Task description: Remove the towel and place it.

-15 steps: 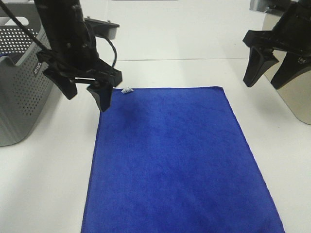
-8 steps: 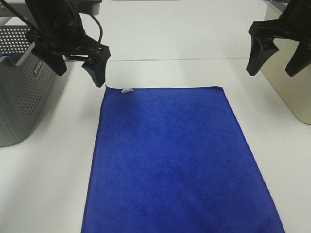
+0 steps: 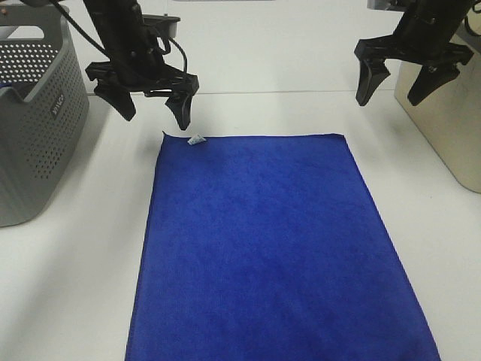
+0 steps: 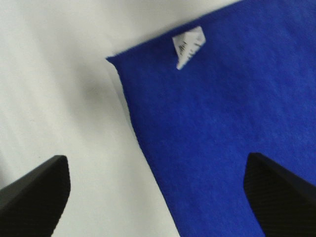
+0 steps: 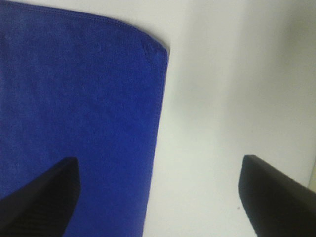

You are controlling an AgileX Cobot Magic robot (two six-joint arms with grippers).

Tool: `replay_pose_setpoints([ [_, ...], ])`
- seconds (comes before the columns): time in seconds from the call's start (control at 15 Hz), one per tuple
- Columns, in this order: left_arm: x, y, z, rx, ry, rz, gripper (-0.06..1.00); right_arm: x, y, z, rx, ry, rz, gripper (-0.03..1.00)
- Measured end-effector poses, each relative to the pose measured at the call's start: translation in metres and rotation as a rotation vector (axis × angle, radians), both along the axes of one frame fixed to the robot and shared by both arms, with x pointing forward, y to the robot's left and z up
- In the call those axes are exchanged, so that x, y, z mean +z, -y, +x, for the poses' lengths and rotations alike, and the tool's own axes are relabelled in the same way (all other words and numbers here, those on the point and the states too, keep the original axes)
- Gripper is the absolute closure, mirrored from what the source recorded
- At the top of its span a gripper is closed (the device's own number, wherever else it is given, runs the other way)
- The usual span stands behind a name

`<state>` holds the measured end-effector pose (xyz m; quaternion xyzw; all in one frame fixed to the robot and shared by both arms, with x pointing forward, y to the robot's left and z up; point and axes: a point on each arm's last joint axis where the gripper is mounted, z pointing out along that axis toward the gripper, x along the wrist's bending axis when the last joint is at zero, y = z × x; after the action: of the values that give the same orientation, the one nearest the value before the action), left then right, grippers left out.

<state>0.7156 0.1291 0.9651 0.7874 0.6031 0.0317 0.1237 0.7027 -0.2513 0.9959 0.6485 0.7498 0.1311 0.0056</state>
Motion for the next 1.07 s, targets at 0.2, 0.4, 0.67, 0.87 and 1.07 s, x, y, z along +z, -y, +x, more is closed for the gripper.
replay_pose_setpoints([
  [0.2,-0.026,-0.019,0.023,0.068,-0.020,-0.048,0.05,-0.031,-0.002,0.019,0.017,-0.024,0.008,0.12],
  [0.4,-0.049,-0.020,0.026,0.079,-0.064,-0.056,0.05,-0.056,0.000,0.034,0.015,-0.036,0.038,0.12],
  [0.67,-0.061,-0.019,0.028,0.084,-0.068,-0.060,0.05,-0.087,0.022,0.042,-0.016,-0.079,0.101,0.12],
  [0.87,-0.061,-0.018,0.032,0.090,-0.028,-0.077,0.05,-0.106,0.018,0.042,0.003,-0.109,0.151,0.12],
  [1.07,-0.066,-0.017,0.035,0.095,-0.012,-0.085,0.05,-0.108,0.017,0.043,0.031,-0.105,0.169,0.12],
])
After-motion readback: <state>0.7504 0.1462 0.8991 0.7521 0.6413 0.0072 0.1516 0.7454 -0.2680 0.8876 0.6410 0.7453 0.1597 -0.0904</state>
